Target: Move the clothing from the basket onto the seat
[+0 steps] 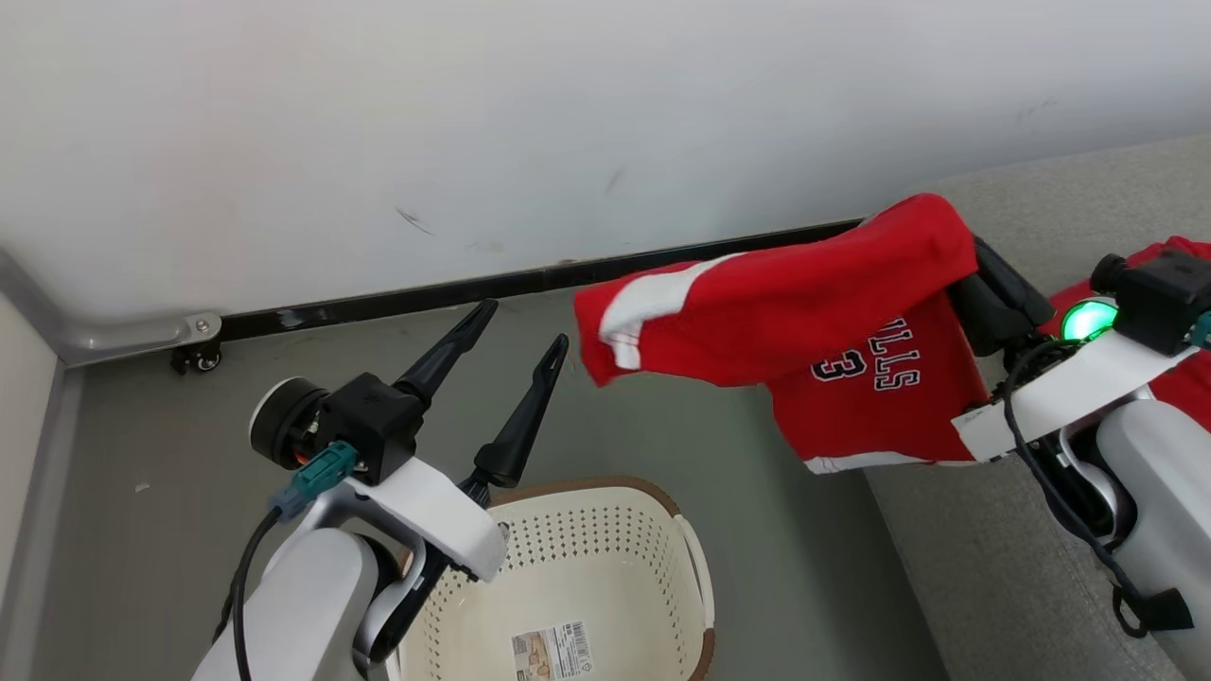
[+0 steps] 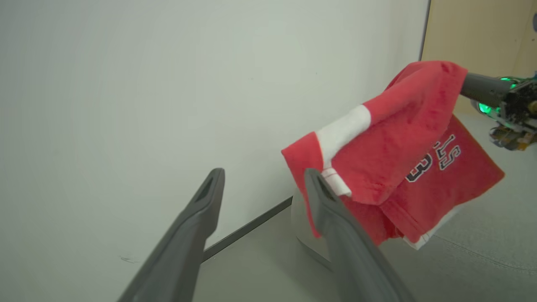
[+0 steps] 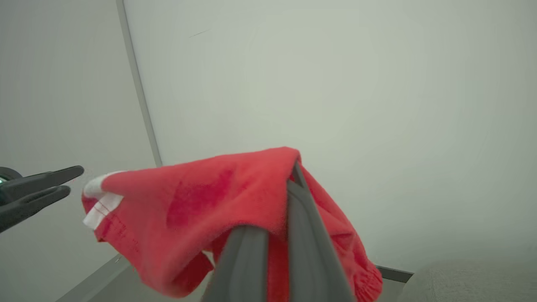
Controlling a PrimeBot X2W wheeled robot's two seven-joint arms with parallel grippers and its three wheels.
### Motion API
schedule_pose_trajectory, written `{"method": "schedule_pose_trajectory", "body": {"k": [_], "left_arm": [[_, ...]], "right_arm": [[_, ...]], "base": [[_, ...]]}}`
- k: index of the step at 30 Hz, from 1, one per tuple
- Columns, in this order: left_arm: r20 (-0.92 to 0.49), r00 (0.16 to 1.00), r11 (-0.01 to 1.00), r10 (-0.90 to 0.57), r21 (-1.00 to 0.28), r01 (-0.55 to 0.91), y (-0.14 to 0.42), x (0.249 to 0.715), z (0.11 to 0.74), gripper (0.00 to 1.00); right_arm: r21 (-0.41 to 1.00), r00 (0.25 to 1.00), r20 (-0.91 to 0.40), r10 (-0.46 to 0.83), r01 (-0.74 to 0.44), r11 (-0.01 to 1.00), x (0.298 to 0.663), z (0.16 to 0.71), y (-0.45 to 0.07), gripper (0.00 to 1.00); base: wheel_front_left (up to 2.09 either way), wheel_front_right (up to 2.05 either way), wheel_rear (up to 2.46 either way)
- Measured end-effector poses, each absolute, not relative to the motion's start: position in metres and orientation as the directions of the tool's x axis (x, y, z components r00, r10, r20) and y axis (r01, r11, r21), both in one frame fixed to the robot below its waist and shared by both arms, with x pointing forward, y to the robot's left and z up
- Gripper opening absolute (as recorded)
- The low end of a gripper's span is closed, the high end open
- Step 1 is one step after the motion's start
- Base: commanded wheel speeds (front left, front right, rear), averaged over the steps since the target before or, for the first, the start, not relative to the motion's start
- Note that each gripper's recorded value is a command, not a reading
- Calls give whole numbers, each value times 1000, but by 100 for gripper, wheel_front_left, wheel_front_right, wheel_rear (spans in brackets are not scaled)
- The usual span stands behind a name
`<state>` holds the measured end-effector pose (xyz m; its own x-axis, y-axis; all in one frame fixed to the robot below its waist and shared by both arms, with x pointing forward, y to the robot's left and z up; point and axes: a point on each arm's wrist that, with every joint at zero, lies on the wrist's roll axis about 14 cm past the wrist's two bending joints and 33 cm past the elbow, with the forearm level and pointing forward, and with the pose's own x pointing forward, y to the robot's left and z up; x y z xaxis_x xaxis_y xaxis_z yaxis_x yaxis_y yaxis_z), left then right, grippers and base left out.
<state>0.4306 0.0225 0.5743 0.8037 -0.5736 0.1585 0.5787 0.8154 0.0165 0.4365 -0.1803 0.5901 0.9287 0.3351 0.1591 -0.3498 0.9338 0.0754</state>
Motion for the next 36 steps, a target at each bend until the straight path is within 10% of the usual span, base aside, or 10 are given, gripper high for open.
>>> {"method": "schedule_pose_trajectory", "body": {"k": [36], "left_arm": [[137,568,570,-811,-28,821,-70,357,555,100]], "right_arm": [[101,993,117,6,-18,995,379,562,-294,0]], "base": [[0,0,0]]}}
